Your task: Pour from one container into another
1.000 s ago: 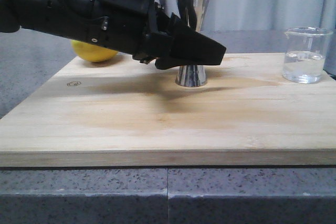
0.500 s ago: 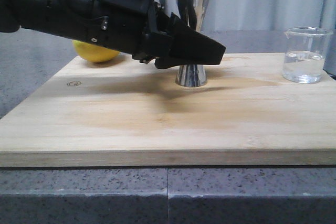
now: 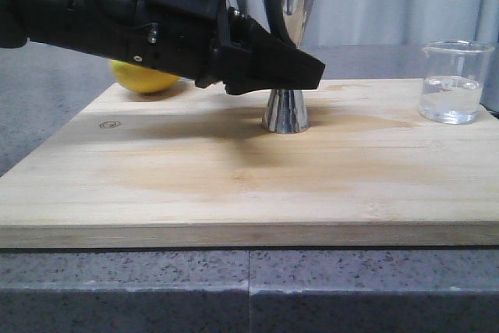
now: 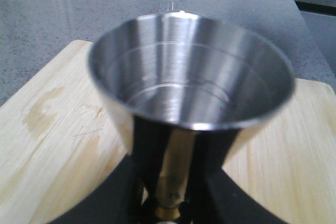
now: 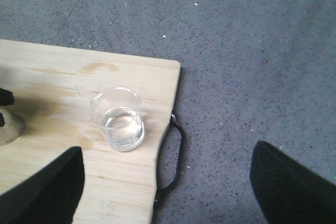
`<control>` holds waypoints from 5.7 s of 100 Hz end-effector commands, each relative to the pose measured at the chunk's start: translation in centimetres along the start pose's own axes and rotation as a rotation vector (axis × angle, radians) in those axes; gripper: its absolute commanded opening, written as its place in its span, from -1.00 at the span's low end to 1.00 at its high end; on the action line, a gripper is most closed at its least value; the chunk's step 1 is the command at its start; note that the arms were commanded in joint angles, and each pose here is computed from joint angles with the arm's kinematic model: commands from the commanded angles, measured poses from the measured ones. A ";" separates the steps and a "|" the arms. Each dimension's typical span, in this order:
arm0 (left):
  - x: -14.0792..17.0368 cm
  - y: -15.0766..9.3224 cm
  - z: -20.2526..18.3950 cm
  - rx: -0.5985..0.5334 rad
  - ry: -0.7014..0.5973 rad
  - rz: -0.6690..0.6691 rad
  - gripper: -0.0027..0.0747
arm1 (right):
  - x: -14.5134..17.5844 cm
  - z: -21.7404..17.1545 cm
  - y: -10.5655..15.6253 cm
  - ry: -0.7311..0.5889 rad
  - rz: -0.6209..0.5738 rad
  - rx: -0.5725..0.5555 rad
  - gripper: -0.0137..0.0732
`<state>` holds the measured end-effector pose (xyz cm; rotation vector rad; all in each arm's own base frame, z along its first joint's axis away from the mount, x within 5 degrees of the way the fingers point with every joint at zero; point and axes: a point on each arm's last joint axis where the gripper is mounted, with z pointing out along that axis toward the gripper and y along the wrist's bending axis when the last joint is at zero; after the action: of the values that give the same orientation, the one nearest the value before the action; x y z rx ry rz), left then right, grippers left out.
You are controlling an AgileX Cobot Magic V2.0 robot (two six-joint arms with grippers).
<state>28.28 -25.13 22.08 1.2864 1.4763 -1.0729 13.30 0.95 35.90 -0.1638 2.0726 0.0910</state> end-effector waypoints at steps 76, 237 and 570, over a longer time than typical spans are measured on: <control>-7.2 -1.1 -2.9 -0.010 -0.188 0.133 -0.82 | -1.3 -0.4 0.6 -0.087 0.015 -0.065 0.66; -7.8 -0.1 -4.9 -0.057 -0.202 0.107 -0.82 | 7.1 8.3 3.3 -0.274 0.017 -0.039 0.66; -5.6 0.5 -3.7 0.005 -0.182 0.113 -0.82 | 0.2 14.1 6.5 -0.385 -0.183 -0.145 0.06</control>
<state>29.31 -22.78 25.83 1.2690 1.3611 -1.0387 23.89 8.99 25.78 -0.3653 1.7830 0.1702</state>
